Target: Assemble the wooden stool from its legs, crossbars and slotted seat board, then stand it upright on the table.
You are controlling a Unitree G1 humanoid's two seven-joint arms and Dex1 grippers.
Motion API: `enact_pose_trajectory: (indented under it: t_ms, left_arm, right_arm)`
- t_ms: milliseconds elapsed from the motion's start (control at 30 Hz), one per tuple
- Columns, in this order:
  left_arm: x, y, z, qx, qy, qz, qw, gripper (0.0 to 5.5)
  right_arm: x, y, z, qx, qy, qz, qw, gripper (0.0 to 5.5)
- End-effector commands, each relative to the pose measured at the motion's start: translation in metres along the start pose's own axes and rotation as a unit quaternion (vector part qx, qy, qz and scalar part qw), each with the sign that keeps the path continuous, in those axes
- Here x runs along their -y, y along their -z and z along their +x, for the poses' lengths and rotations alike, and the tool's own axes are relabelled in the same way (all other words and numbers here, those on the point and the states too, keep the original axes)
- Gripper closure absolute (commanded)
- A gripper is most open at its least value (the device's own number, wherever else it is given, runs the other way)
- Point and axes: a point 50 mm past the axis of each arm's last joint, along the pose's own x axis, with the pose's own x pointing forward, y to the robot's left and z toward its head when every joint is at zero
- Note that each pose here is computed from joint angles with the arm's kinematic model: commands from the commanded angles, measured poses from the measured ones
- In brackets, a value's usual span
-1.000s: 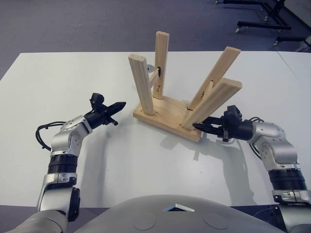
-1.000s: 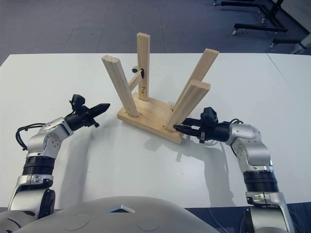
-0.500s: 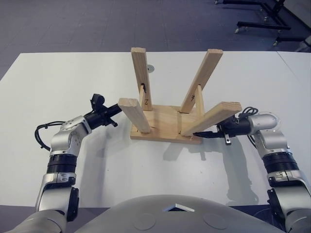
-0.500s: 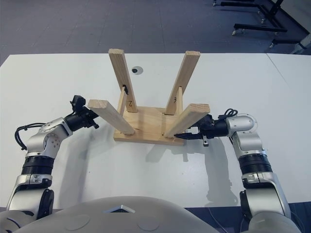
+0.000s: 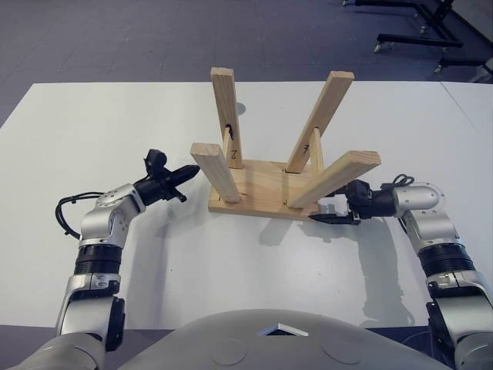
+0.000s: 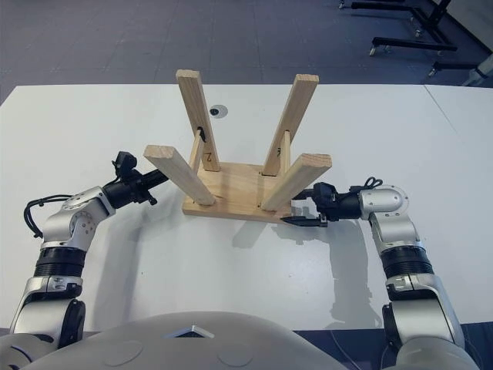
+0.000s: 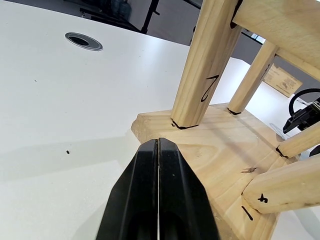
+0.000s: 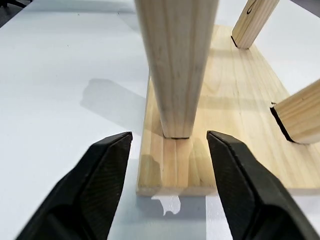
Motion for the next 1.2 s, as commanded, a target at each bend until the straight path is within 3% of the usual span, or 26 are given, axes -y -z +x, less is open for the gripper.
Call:
enact_pose_trajectory:
  t_ms: [33,100,267,467,633,967,1200]
  left_arm:
    - [-0.001,0.003,-0.011,-0.014,-0.025,0.047,0.998,5.50]
    - [-0.003,0.006,-0.025,-0.027,-0.050,0.087,0.995,5.50]
    - [0.006,0.023,-0.060,-0.089,-0.070,0.161,0.980,5.50]
    - [0.021,0.037,-0.042,-0.093,-0.072,0.178,0.977,5.50]
    - [0.010,0.051,-0.024,-0.129,-0.141,0.236,0.953,5.50]
    - [0.045,0.068,-0.020,-0.133,-0.035,0.155,0.978,5.50]
    - [0.043,0.067,-0.013,-0.134,-0.045,0.152,0.978,5.50]
  right_arm:
    - [0.002,-0.004,-0.029,0.011,0.074,0.016,0.997,1.92]
    - [-0.005,0.000,-0.045,0.017,0.117,0.046,0.992,1.55]
    - [-0.045,0.028,-0.059,0.011,0.203,0.131,0.970,1.55]
    - [-0.071,0.049,-0.027,-0.024,0.196,0.165,0.966,2.64]
    - [-0.081,0.071,-0.022,-0.138,0.179,0.122,0.966,3.62]
    - [-0.087,0.068,-0.010,-0.147,0.143,0.098,0.974,5.49]
    - [-0.072,0.073,0.007,-0.174,0.163,0.083,0.968,5.49]
